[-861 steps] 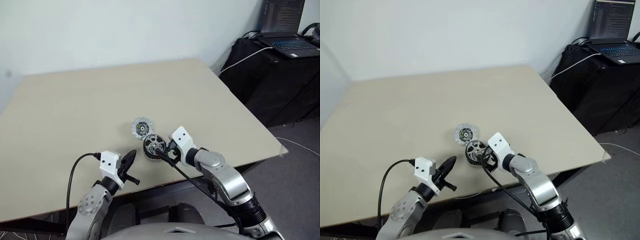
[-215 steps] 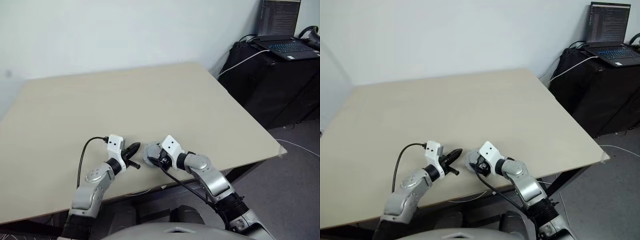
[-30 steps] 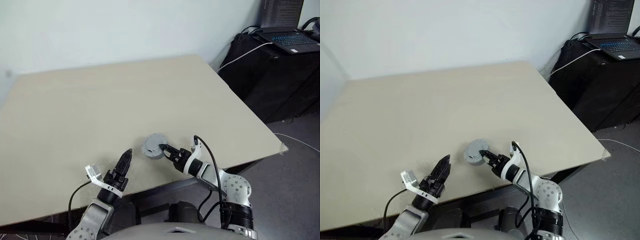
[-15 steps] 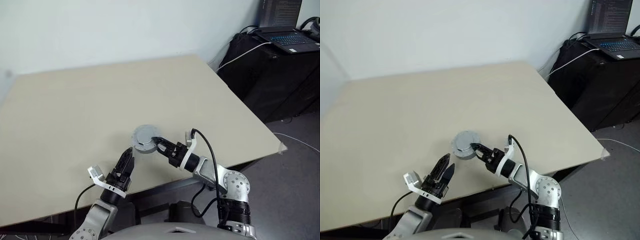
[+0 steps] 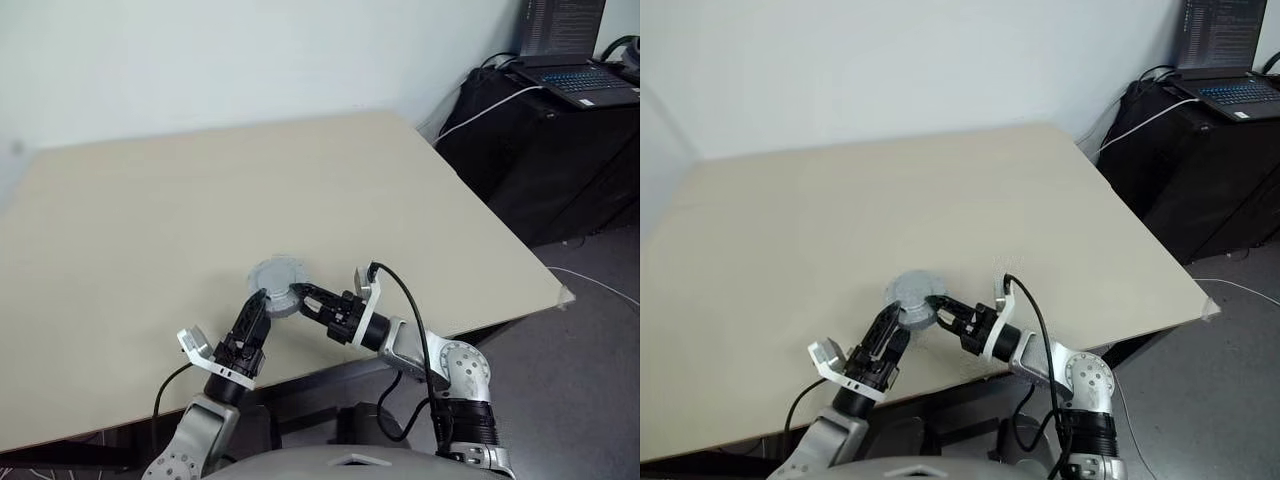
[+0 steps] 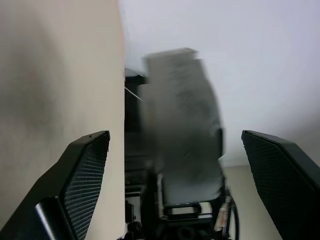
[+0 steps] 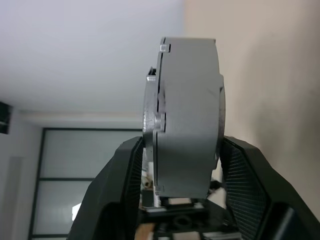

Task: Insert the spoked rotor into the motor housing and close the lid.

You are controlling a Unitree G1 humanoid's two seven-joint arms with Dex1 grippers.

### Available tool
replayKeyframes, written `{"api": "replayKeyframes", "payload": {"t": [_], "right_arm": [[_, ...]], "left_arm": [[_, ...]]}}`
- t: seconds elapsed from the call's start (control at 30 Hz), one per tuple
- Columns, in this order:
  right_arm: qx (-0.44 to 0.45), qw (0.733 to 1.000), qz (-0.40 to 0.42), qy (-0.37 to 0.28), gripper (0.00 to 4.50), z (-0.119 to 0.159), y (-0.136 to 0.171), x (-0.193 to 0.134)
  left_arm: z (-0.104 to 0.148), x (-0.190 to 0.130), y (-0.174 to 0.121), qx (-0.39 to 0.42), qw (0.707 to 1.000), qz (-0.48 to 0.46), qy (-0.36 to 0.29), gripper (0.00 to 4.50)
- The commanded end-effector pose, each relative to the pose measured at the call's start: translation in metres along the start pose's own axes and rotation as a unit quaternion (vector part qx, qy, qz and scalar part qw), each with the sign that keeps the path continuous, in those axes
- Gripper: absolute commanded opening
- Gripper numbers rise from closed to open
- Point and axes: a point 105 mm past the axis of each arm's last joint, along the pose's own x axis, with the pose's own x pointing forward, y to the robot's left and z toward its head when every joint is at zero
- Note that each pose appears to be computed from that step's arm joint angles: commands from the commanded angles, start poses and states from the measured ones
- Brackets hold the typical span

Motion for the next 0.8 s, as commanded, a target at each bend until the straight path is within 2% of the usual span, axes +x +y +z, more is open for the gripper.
{"api": "replayKeyframes", "payload": {"t": [0.03, 0.3, 0.63, 0.73, 0.8], "right_arm": [[-0.012, 0.999, 0.041, -0.005, 2.09, 0.006, 0.017, 0.006], [-0.007, 0.999, 0.042, 0.023, 2.09, -0.004, 0.015, 0.005], [-0.008, 0.998, 0.047, 0.041, 2.09, -0.01, 0.017, 0.004], [-0.009, 0.998, 0.045, 0.04, 2.09, -0.009, 0.017, 0.004], [-0.01, 0.998, 0.045, 0.037, 2.09, -0.008, 0.017, 0.004]], "left_arm": [[-0.015, 0.016, -0.028, -0.031, 0.997, -0.069, -0.006, 4.47], [-0.012, 0.018, -0.03, -0.034, 0.996, -0.077, -0.02, 4.47], [-0.017, 0.021, -0.027, -0.05, 0.996, -0.071, -0.007, 4.47], [-0.016, 0.021, -0.026, -0.052, 0.996, -0.067, -0.009, 3.9], [-0.015, 0.021, -0.027, -0.054, 0.996, -0.068, -0.015, 3.25]]}}
